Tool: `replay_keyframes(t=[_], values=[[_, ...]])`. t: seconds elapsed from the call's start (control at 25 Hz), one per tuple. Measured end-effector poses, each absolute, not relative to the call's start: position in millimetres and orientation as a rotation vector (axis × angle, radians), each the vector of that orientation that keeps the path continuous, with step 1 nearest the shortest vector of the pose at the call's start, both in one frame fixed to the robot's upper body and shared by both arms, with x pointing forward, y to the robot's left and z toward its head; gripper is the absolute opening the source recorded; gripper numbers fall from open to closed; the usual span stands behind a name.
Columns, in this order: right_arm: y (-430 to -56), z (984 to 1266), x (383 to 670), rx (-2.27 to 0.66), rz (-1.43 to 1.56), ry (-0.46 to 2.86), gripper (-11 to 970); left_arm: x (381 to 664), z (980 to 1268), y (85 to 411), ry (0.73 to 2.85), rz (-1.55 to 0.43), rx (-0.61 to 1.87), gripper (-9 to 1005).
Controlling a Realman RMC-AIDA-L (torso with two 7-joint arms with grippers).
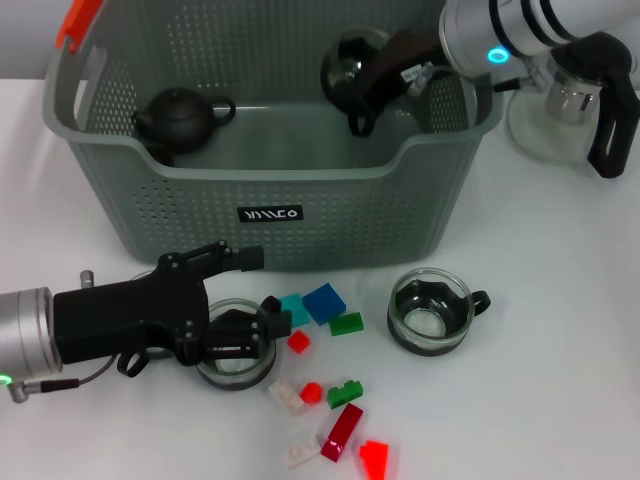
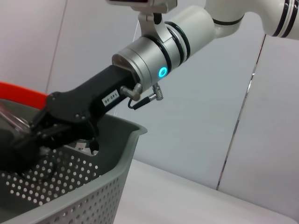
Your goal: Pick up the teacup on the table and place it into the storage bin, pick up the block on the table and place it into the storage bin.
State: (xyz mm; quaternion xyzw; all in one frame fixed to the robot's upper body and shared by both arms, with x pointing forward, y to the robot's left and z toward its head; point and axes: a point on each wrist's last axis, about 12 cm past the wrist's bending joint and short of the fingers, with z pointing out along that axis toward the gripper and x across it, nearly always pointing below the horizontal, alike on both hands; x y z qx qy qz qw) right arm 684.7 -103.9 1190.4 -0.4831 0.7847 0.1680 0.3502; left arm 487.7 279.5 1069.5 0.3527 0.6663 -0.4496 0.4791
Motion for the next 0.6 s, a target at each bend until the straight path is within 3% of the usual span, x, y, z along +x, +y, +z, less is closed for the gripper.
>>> replay_keyframes(t=[0.6], values=[[-101.8,1185.7,677.6,-1.321,0.429,2.09,136,487.6,1069.0,278.7,1.627,-1.098,0.858,935]])
